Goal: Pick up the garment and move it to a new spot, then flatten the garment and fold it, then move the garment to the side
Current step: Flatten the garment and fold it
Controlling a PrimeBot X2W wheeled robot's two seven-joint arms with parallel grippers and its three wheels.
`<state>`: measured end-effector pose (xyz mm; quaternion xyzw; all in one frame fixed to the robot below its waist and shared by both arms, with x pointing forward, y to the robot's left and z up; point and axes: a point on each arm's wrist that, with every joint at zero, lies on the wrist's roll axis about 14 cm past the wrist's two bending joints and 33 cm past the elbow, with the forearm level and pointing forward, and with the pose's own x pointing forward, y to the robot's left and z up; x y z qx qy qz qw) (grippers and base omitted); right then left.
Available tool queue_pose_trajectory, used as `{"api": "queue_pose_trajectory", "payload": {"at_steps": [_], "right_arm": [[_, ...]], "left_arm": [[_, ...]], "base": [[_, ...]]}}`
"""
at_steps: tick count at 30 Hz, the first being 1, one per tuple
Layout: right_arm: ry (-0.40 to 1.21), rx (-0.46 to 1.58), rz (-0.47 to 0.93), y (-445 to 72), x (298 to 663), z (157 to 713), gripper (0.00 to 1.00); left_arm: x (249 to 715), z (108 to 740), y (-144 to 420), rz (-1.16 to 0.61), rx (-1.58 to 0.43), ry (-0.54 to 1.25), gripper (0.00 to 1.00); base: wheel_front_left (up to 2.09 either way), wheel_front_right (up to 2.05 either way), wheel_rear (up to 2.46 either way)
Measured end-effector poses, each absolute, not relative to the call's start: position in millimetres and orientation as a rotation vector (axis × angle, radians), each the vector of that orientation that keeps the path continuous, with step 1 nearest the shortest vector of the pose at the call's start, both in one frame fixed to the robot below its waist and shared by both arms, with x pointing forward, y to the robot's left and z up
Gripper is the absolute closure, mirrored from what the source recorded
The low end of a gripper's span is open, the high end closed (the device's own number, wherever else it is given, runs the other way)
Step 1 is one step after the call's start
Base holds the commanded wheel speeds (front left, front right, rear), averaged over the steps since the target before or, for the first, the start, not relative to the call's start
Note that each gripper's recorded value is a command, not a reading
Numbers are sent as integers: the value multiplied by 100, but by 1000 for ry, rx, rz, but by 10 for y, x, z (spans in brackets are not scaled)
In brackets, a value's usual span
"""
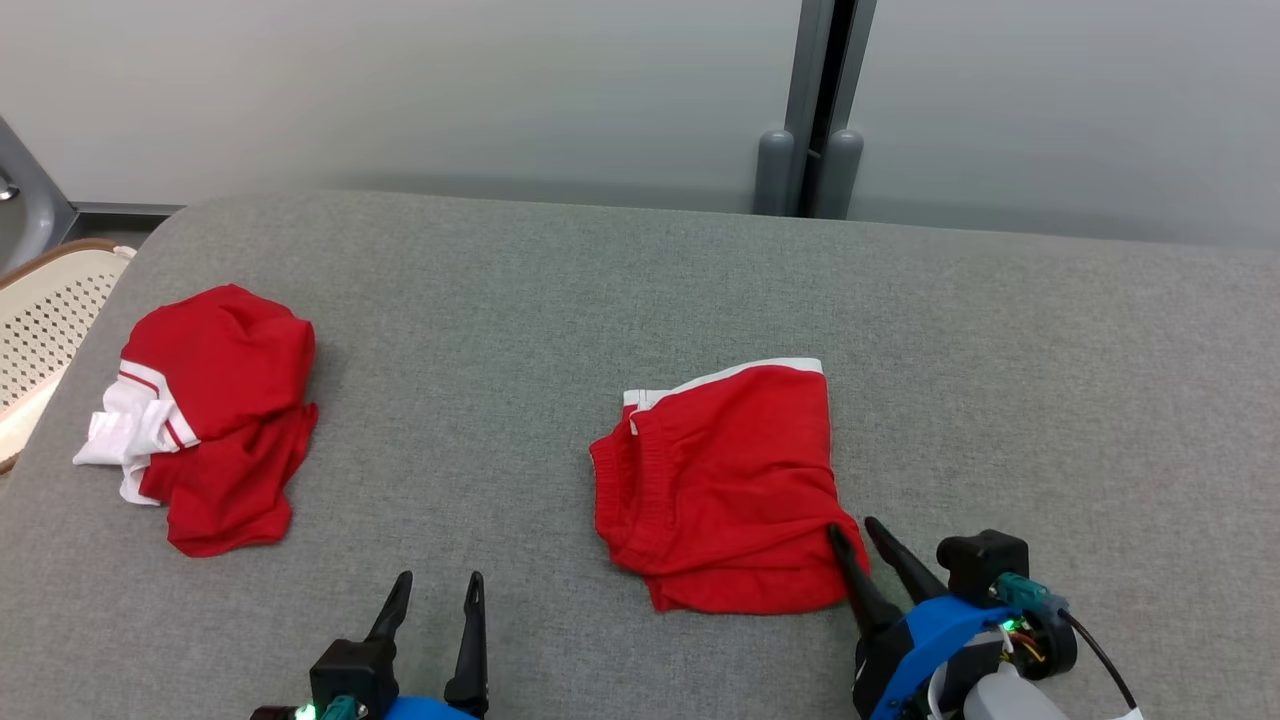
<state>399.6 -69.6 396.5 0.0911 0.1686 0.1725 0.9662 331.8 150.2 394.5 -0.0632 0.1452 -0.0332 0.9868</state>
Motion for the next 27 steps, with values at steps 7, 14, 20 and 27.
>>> {"api": "queue_pose_trajectory", "payload": {"at_steps": [7,14,20,27], "right_arm": [[350,197,342,-715,3931,3930,100],[261,213,348,-719,3752,4132,100],[356,202,301,-879,3302,3822,100],[302,228,276,-939,3295,3972,0]], "left_arm": [[3370,3964,1440,-85,-137,286,0],[3385,4016,1388,-101,-141,270,0],[3359,4020,1349,-113,-142,269,0],[3374,4044,1312,-126,-139,261,0]], "base": [[0,0,0],[0,0,0],[0,0,0],[0,0,0]]}}
